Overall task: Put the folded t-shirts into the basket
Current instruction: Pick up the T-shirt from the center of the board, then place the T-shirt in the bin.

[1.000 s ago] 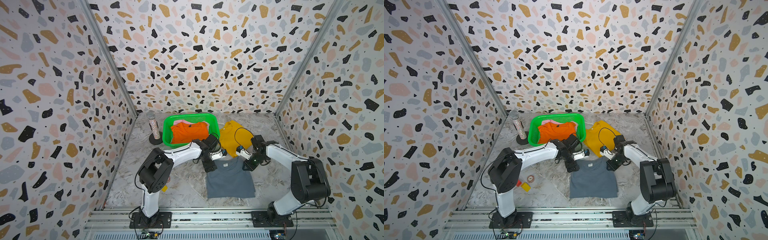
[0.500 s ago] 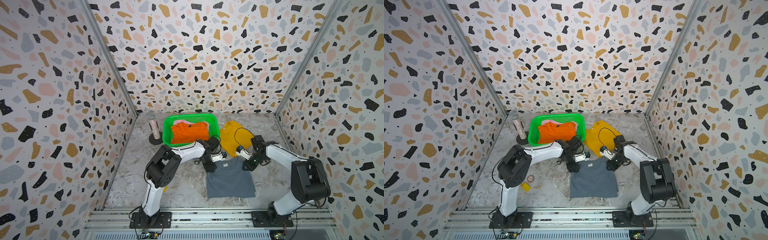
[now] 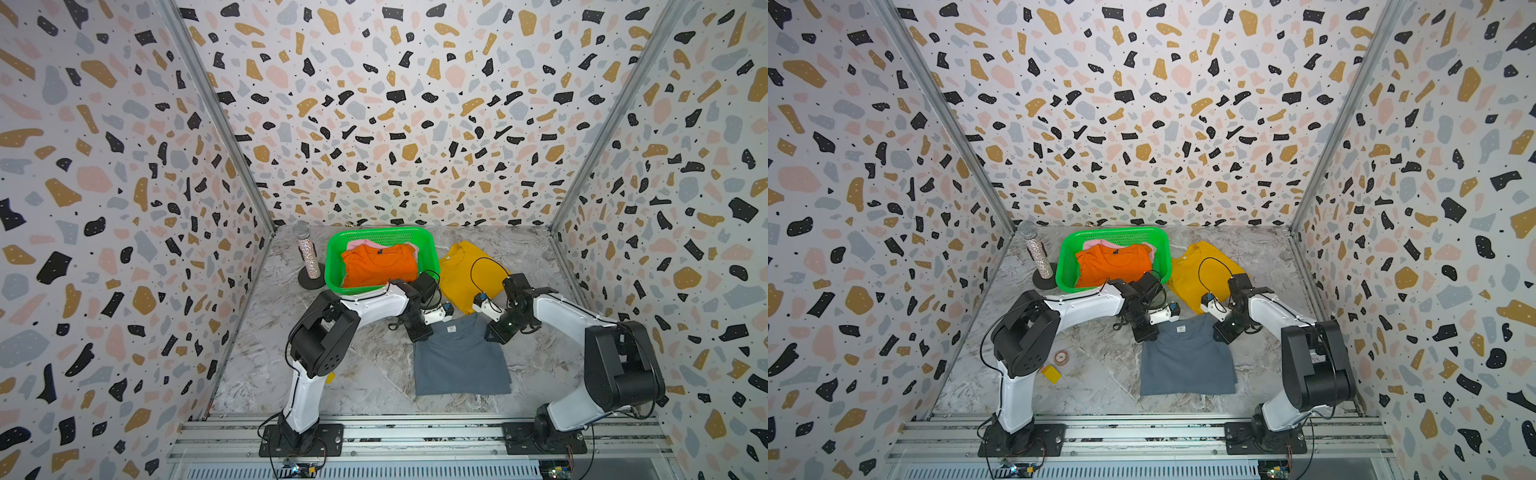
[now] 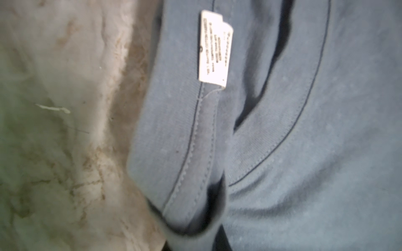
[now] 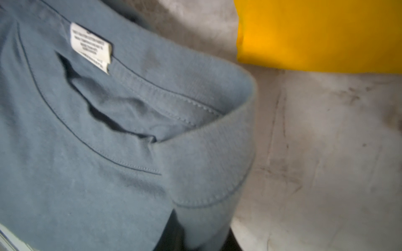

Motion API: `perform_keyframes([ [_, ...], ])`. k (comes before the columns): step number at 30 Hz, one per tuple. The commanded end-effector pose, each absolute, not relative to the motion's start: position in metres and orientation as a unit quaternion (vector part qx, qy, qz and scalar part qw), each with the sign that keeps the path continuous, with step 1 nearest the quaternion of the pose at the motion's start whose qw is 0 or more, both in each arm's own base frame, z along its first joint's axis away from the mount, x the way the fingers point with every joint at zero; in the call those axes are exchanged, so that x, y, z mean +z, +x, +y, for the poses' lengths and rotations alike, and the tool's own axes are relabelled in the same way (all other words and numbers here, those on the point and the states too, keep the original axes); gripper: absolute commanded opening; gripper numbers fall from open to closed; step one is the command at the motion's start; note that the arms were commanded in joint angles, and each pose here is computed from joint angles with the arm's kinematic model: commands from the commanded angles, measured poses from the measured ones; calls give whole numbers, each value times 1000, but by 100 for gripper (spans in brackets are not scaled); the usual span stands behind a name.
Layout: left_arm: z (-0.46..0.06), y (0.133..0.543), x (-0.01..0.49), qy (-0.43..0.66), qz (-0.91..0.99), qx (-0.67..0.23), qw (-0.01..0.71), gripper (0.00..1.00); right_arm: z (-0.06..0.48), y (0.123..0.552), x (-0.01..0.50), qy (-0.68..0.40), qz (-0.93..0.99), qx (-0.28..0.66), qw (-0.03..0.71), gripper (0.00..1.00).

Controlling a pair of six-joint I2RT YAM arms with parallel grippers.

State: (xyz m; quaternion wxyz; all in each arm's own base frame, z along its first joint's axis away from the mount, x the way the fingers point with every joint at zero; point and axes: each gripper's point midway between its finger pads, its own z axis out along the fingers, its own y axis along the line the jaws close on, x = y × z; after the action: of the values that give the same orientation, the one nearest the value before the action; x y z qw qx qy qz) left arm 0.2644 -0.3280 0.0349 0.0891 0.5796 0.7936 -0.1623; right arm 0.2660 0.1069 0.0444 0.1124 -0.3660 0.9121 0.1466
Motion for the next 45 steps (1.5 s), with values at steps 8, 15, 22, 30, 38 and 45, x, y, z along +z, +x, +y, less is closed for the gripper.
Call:
perform_keyframes([
  [8, -320, 267, 96, 589, 767, -203, 156, 0, 127, 275, 109, -366, 883, 177, 234, 0],
  [15, -303, 268, 118, 599, 762, -186, 159, 0, 143, 285, 147, -357, 864, 213, 283, 0],
  [22, -271, 276, 154, 587, 773, -163, 178, 0, 166, 298, 192, -360, 840, 231, 333, 0],
  [30, -226, 289, 204, 562, 787, -109, 231, 0, 199, 310, 251, -372, 810, 249, 379, 0],
  [38, -183, 321, 261, 519, 803, -26, 293, 0, 229, 340, 296, -367, 799, 247, 407, 0],
  [45, -144, 356, 290, 494, 804, 71, 323, 0, 261, 371, 312, -356, 801, 241, 416, 0],
])
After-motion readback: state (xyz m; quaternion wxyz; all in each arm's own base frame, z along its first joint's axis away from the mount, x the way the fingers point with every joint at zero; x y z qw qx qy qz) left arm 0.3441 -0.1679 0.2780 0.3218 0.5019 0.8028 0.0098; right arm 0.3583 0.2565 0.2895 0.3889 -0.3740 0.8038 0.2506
